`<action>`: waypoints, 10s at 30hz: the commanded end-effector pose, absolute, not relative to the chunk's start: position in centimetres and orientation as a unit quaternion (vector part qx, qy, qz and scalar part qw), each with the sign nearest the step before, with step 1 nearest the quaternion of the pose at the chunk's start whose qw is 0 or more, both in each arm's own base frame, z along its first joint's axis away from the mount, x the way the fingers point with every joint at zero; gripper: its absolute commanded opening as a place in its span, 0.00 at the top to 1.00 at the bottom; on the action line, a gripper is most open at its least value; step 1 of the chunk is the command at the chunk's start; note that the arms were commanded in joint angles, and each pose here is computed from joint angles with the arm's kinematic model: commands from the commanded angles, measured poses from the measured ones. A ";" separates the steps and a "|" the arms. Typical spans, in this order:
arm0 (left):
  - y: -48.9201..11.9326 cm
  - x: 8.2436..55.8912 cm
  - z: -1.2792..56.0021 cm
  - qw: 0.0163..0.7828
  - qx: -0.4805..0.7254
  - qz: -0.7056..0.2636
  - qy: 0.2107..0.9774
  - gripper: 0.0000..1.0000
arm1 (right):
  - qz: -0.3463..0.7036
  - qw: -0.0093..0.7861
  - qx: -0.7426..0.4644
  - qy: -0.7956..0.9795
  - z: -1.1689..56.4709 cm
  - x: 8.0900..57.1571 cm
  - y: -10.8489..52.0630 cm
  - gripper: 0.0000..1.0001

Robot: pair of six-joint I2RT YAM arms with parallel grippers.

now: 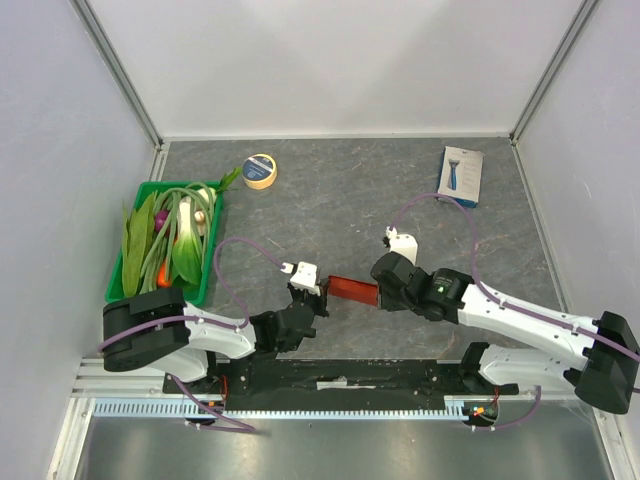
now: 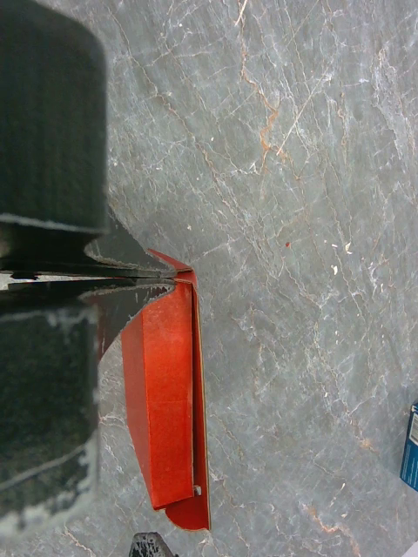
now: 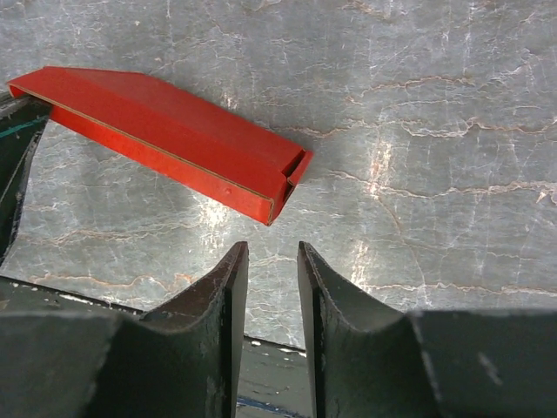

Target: Fold the paper box

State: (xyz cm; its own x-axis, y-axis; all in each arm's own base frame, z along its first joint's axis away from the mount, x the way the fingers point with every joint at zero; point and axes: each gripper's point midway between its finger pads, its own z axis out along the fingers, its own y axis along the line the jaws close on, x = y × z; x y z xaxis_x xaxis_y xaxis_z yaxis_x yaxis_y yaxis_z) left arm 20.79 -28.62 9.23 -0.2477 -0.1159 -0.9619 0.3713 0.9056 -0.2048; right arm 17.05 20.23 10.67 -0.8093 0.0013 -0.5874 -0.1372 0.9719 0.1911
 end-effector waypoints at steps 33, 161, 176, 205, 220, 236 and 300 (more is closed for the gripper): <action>-26.0 19.1 3.9 0.563 0.181 -0.111 0.799 0.98 | 0.209 0.279 0.104 0.931 10.0 19.0 21.7 1.00; -26.8 18.6 2.9 0.546 0.181 -0.103 0.811 0.98 | 0.154 0.254 0.025 0.955 7.9 19.3 16.4 1.00; -27.3 18.4 2.8 0.542 0.183 -0.105 0.814 0.98 | 0.205 0.262 -0.038 0.942 9.6 19.6 16.1 0.60; -27.6 18.2 2.9 0.543 0.187 -0.104 0.812 0.98 | 0.328 0.144 0.292 0.887 8.7 19.8 17.9 0.02; -28.0 18.0 2.9 0.543 0.191 -0.108 0.810 0.98 | 0.459 0.133 0.415 0.774 9.6 21.0 19.1 0.09; -28.2 18.0 2.9 0.543 0.193 -0.108 0.810 0.98 | 0.468 0.120 0.425 0.766 10.0 20.2 19.5 0.19; -28.1 20.3 14.3 0.429 0.094 -0.402 0.804 0.21 | 0.358 0.248 0.048 0.899 8.7 18.0 20.2 0.24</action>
State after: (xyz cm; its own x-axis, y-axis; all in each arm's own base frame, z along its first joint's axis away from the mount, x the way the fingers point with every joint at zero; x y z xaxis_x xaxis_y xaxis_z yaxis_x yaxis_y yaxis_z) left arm 18.37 -26.77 13.33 -0.4740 -0.1756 -0.8628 0.5295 0.7261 -0.4387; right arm 18.62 19.74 6.64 -0.8044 0.5801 -0.1282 0.2651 0.5436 0.7964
